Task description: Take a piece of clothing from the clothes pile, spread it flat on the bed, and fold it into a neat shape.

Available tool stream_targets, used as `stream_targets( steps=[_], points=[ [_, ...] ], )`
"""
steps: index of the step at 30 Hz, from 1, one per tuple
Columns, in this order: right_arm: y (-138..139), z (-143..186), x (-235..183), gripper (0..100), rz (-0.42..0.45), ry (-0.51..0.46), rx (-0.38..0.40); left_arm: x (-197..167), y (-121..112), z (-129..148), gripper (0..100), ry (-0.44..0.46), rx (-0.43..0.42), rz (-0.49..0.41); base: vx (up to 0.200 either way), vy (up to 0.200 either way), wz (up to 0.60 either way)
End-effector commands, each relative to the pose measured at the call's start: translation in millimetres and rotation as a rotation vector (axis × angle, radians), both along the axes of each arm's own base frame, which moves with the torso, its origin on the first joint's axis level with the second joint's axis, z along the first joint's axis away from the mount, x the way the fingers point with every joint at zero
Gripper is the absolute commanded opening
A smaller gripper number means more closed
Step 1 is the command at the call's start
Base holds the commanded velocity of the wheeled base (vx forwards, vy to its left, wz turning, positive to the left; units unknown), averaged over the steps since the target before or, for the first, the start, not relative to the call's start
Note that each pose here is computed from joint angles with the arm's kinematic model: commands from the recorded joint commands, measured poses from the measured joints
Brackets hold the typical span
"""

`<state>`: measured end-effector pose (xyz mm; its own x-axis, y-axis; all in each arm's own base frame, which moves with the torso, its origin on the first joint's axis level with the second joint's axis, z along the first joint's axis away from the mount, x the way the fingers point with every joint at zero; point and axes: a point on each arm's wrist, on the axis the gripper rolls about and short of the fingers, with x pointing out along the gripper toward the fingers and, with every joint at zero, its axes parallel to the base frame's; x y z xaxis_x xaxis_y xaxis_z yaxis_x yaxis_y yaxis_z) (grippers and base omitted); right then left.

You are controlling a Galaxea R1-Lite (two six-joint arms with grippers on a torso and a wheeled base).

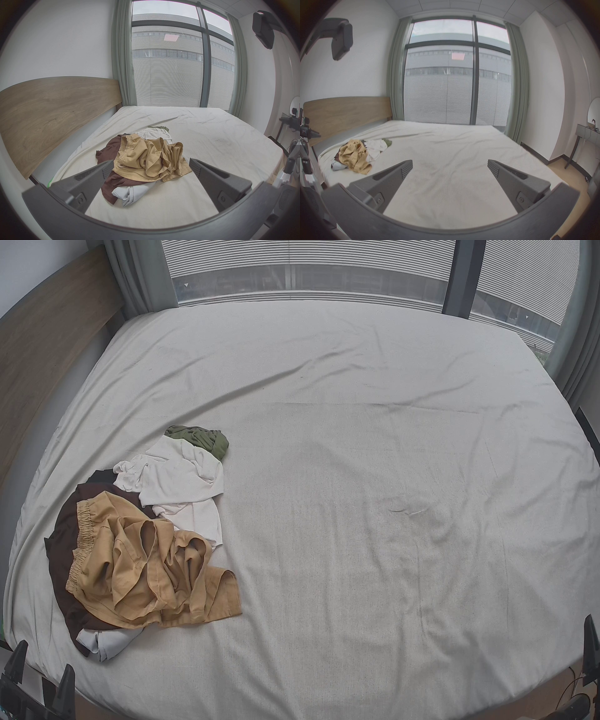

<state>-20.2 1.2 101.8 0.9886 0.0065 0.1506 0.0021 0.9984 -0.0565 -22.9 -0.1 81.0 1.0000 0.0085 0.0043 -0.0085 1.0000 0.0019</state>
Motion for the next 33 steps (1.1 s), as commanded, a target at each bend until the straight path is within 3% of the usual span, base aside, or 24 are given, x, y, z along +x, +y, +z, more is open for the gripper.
stream_targets(
  steps=[1,6,15,20,29,32,33],
  points=[
    [0,-5,7,100,0.062,0.136,0.01,0,0,-5,100,0.001,0.001,0.001,0.0,0.0,0.0],
    [0,24,16,100,0.12,0.165,0.063,0,0,-5,100,0.001,0.001,0.001,0.0,0.0,0.0],
    [7,77,58,100,0.236,0.241,0.054,0,0,-5,100,0.001,0.0,0.002,0.0,0.0,0.0],
    [14,97,87,100,0.256,0.27,0.05,0,0,-5,100,0.001,0.0,0.001,0.0,0.0,0.0],
    [31,112,147,100,0.299,0.333,0.066,0,0,-5,100,0.001,-0.002,0.001,0.0,0.0,0.0],
    [36,113,163,100,0.307,0.346,0.103,0,0,-5,100,0.001,-0.002,0.001,0.0,0.0,0.0],
    [40,117,172,100,0.328,0.339,0.148,0,0,-5,100,0.001,-0.002,0.001,0.0,0.0,0.0]
  ],
)
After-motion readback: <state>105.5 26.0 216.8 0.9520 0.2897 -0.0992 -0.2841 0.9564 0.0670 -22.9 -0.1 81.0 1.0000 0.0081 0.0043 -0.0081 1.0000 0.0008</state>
